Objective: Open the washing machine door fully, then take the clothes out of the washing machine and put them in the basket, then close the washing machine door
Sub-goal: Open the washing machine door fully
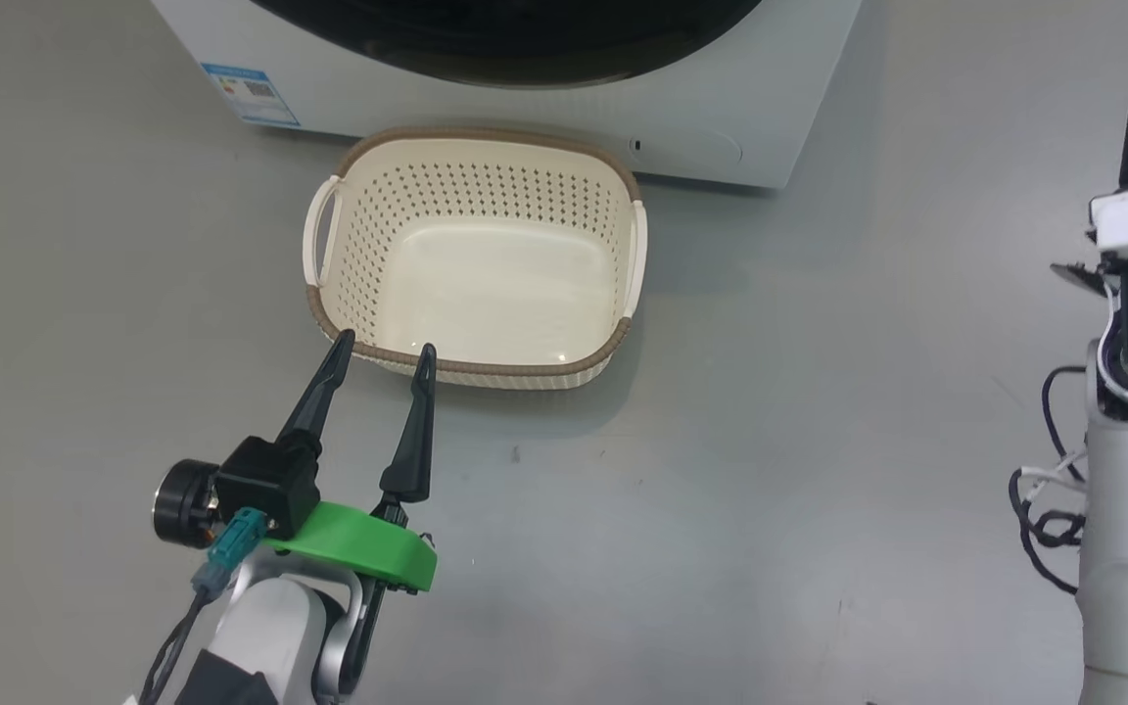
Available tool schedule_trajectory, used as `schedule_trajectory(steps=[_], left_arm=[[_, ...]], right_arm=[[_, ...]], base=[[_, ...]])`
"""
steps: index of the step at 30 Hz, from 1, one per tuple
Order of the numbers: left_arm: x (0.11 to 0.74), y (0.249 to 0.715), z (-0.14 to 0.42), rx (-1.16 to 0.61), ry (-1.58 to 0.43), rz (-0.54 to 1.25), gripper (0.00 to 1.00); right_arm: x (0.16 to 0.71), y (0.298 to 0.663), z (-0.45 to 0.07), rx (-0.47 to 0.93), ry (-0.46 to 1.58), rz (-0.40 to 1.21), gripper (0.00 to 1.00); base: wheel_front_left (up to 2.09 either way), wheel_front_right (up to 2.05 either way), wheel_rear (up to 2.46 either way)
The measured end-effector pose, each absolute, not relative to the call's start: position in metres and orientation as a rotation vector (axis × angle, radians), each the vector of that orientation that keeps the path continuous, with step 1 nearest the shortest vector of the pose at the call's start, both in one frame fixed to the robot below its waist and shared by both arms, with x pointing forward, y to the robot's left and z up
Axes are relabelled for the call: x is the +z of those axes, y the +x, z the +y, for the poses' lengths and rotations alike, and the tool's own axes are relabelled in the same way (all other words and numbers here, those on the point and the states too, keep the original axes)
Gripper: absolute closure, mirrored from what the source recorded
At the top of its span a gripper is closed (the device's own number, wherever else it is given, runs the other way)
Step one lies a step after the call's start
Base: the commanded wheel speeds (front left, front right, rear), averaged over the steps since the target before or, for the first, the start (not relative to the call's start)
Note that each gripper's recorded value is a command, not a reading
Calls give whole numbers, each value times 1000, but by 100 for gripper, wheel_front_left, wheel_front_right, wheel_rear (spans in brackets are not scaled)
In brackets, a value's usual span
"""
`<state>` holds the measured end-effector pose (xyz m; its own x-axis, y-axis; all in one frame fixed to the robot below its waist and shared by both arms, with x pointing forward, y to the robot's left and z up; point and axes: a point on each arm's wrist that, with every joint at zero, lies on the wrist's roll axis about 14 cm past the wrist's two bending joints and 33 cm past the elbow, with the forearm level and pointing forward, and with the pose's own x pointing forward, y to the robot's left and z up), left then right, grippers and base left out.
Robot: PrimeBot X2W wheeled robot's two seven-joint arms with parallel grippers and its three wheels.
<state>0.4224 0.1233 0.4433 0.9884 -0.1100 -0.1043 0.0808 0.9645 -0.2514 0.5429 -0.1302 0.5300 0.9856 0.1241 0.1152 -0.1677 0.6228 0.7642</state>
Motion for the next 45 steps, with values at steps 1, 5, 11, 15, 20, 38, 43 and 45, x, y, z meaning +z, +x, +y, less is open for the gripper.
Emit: schedule_trajectory(steps=[1,5,11,15,20,38,43,45], left_arm=[[442,425,124,-95,-253,119,0],[435,432,131,-74,-261,131,0],[418,438,142,-33,-276,171,0],[410,440,145,-25,-272,191,0],[400,442,152,-4,-271,214,0],[384,452,164,33,-268,245,0],[381,451,165,40,-270,256,0],[379,450,168,49,-264,262,0]], right_arm=[[530,550,-127,182,921,-38,100],[532,576,-105,250,1004,21,100],[533,615,-78,319,1077,108,100],[529,636,-72,328,1078,155,100],[530,658,-63,348,1092,192,100],[511,701,-19,441,1165,352,100],[511,706,-6,475,1214,394,100],[511,707,-3,481,1298,414,100]], base=[[0,0,0],[0,0,0],[0,0,0],[0,0,0],[0,0,0],[0,0,0],[0,0,0],[0,0,0]])
